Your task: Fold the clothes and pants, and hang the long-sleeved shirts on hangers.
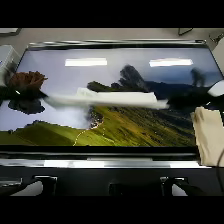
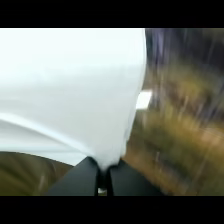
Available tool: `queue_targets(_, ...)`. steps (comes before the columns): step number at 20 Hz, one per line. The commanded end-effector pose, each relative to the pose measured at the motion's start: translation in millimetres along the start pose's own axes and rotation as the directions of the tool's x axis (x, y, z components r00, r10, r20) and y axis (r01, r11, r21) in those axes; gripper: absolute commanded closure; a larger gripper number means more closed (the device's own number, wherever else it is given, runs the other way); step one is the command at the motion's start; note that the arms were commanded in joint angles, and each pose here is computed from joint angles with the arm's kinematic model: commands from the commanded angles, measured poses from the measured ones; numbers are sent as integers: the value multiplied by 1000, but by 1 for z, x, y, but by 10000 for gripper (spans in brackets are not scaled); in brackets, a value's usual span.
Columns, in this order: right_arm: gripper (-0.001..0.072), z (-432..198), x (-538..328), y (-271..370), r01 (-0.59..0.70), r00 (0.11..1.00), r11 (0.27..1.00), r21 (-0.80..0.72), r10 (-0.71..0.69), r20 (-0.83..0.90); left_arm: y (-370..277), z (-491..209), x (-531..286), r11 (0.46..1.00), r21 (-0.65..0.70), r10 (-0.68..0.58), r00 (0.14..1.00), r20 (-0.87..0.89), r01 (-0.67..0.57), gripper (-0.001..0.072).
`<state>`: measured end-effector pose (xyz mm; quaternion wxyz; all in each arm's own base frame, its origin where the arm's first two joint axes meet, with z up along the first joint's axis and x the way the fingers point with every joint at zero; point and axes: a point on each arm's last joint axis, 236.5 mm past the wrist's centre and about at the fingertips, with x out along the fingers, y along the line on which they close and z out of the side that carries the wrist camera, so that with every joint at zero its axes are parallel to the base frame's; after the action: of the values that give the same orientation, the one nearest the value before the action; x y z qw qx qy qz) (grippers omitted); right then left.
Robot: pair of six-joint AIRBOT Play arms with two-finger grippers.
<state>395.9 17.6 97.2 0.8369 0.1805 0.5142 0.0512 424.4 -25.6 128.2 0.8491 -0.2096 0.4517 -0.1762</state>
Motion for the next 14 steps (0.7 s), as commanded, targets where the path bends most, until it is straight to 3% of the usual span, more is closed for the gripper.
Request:
queue_targets(1, 677, 119, -239, 41, 249, 752, 956, -155, -91, 653, -141, 122, -208, 951, 287, -98, 767, 635, -116, 682)
queue_targets(3, 677, 108, -364, 70, 307, 528, 943, -131, -54, 848, -214, 111, -318, 896, 369, -178, 564, 806, -246, 681)
queue_targets(5, 677, 74, -426, 87, 266, 413, 958, -108, -12, 911, -263, 73, -378, 862, 408, -254, 442, 860, -300, 681)
queue_targets(10, 677, 38, -469, 98, 252, 322, 961, -110, 24, 946, -307, 20, -441, 825, 419, -328, 284, 901, -378, 682)
queue_targets(14, 677, 47, -466, 99, 245, 320, 963, -111, 28, 947, -302, 23, -435, 851, 406, -311, 303, 901, -332, 682)
